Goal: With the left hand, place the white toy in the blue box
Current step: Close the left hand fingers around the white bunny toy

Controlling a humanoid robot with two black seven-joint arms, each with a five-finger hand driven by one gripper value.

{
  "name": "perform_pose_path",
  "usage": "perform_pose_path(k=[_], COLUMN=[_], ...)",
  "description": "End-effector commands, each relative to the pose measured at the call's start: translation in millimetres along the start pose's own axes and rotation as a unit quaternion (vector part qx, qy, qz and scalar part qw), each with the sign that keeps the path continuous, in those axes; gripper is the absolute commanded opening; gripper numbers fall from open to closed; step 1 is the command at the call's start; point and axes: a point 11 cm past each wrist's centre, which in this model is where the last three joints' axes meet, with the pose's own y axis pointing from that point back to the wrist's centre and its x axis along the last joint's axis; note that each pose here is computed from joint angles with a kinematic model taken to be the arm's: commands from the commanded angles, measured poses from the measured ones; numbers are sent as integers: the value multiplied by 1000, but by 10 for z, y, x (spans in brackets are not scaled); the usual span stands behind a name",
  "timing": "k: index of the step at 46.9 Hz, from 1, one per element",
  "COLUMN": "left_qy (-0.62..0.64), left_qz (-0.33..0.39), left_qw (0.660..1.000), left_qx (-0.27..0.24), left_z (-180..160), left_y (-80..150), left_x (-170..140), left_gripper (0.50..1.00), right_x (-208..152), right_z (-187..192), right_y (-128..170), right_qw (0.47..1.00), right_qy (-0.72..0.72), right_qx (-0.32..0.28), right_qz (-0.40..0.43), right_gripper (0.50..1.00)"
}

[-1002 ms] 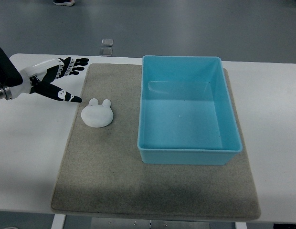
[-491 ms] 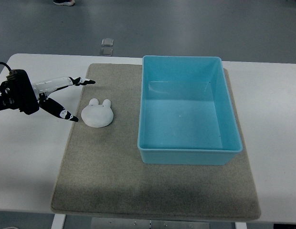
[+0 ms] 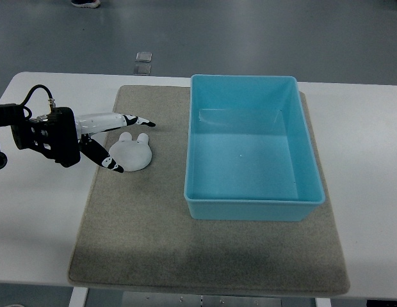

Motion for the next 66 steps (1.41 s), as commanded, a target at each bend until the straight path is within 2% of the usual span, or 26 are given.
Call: perform_pose_path(k=[1, 27, 42, 54, 57, 60, 66], left_qy=[-1, -34, -33, -36, -36, -36, -36], left_qz=[-5, -17, -29, -28, -28, -28, -26], left_qw=[1000, 999, 999, 999, 999, 999, 999], left_qx=[0, 21, 24, 25, 27, 28, 31], left_z=[-3, -127, -157, -162, -174, -182, -209], left_y=[-17, -21, -57, -64, -69, -71, -80], left_x=[-29, -51, -142, -134, -136, -144, -137], left_gripper=[999, 996, 971, 791, 690, 649, 519], right_x=[0, 0, 0, 0, 0, 0, 0], right_z=[0, 0, 0, 0, 0, 0, 0], right_y=[0, 0, 0, 0, 0, 0, 0], right_qw=[1000, 1000, 1000, 1000, 1000, 1000, 1000], right_qy=[0, 0, -1, 0, 0, 0, 0], right_qx=[0, 0, 0, 0, 0, 0, 0], right_qz=[0, 0, 0, 0, 0, 0, 0], right_gripper=[936, 936, 936, 936, 936, 936, 936])
